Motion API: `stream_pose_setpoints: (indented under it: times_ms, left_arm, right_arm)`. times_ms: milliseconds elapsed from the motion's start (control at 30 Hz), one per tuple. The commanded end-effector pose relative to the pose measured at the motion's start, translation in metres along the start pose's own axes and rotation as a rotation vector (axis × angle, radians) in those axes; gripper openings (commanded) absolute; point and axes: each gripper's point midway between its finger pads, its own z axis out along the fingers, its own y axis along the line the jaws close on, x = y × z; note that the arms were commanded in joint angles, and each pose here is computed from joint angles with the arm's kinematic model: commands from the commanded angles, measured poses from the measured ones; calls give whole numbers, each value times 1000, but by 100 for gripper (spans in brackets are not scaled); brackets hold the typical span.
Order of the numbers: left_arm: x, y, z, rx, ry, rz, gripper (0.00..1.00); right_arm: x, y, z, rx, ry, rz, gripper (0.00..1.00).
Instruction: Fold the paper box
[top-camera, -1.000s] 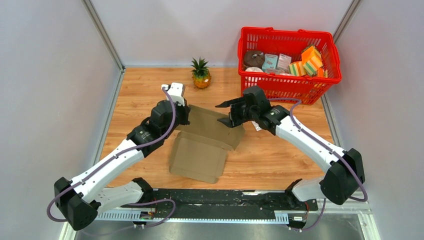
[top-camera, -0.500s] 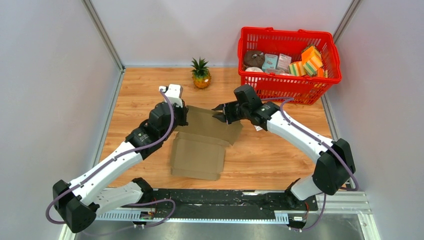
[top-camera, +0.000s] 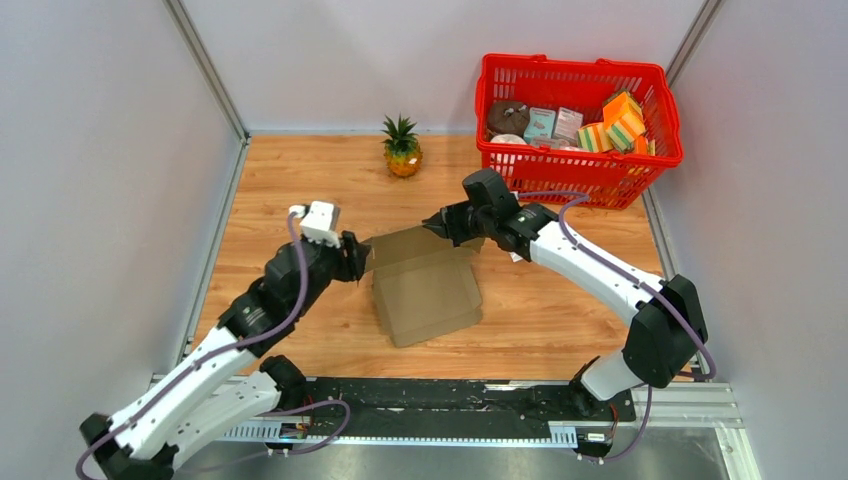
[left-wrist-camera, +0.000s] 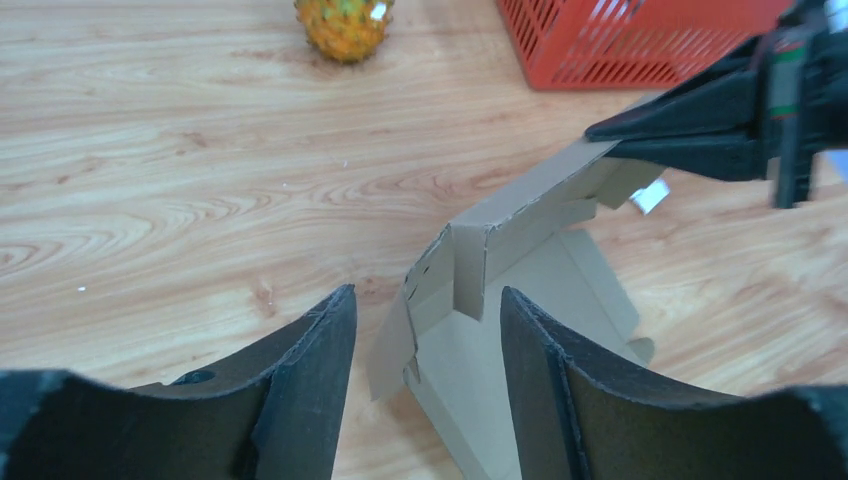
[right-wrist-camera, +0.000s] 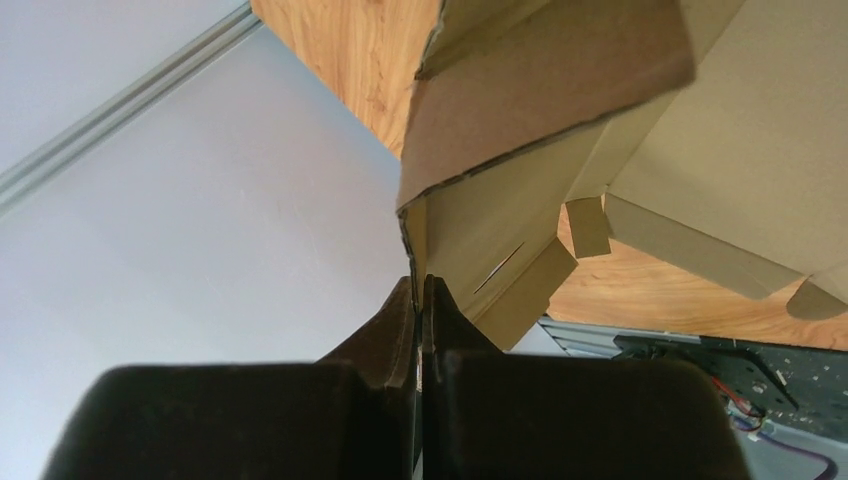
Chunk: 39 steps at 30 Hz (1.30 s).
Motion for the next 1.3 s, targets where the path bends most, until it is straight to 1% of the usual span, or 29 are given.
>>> stream_pose_setpoints:
  times_ms: [0,67,100,133,167,200,233,267,300,367,433,467,533,600,633,700,767,833,900,933,967,1000,1067,1133,1167,1200,1267]
  left_arm:
    - [-7,12,-38,-13,-43,-80,65]
    - [-2,18,-49,-28,-28,-117,66]
    - [-2,18,-52,-28,-27,-130,66]
    - [-1,17,-54,-25,-20,-151,66]
    - [1,17,-55,-26,-10,-157,64]
    - [3,17,-54,-25,-5,-162,63]
    - [4,15,-53,-17,0,-167,62]
    - [6,13,-49,-15,8,-167,60]
    - [6,11,-47,-11,11,-171,59]
    - [10,5,-40,6,43,-165,55]
    - [12,1,-34,11,60,-171,54]
    - [17,1,-29,4,81,-165,53]
    - [24,3,-24,-14,94,-157,52]
    - [34,12,-21,-60,114,-145,52]
    - [37,19,-21,-99,115,-140,52]
    - [41,27,-23,-132,104,-157,52]
    - [43,31,-26,-143,92,-165,51]
    - [54,35,-27,-159,116,-166,52]
    - [65,38,-27,-177,141,-179,52]
    - [70,36,-26,-169,152,-183,53]
    - [73,36,-24,-165,158,-187,54]
    - [83,36,-22,-164,177,-187,54]
    - [87,28,-16,-124,173,-197,55]
    - [96,27,-12,-114,180,-217,54]
    - [99,27,-11,-119,187,-227,47]
    - [103,26,-12,-120,194,-250,43]
    - [100,15,-10,-56,170,-284,42]
  right_arm:
    - [-1,8,3,-81,-24,-92,0]
    - [-2,3,9,-84,-22,-116,0]
    - [-9,5,11,-104,-62,-146,0]
    - [-10,2,14,-102,-69,-164,0]
    - [-9,5,16,-124,-67,-183,0]
    - [-11,-2,21,-123,-66,-224,0]
    - [-11,-2,22,-138,-64,-239,0]
    - [-4,7,21,-193,-45,-260,0]
    - [-7,-2,25,-198,-48,-309,0]
    - [0,5,22,-273,-33,-358,0]
    - [-1,3,17,-318,-46,-428,0]
    - [3,11,13,-372,-44,-454,0]
    - [1,4,13,-391,-43,-506,0]
    - [2,4,11,-432,-39,-522,0]
    - [-2,-5,13,-428,-43,-524,1]
    - [-4,-7,12,-455,-49,-533,1]
    - [-10,-14,13,-438,-59,-538,2]
    - [-9,-15,15,-427,-41,-542,2]
    - [-12,-16,21,-390,-34,-513,3]
    - [-8,-19,23,-370,6,-507,3]
    - [-16,-28,34,-309,6,-489,3]
    - [-11,-20,33,-303,39,-466,4]
    - [-17,-26,42,-241,62,-427,4]
    - [-14,-32,51,-198,120,-372,5]
    - [-17,-33,53,-186,126,-353,5]
    - [-18,-38,57,-164,138,-334,5]
    - [-21,-41,60,-144,141,-299,6]
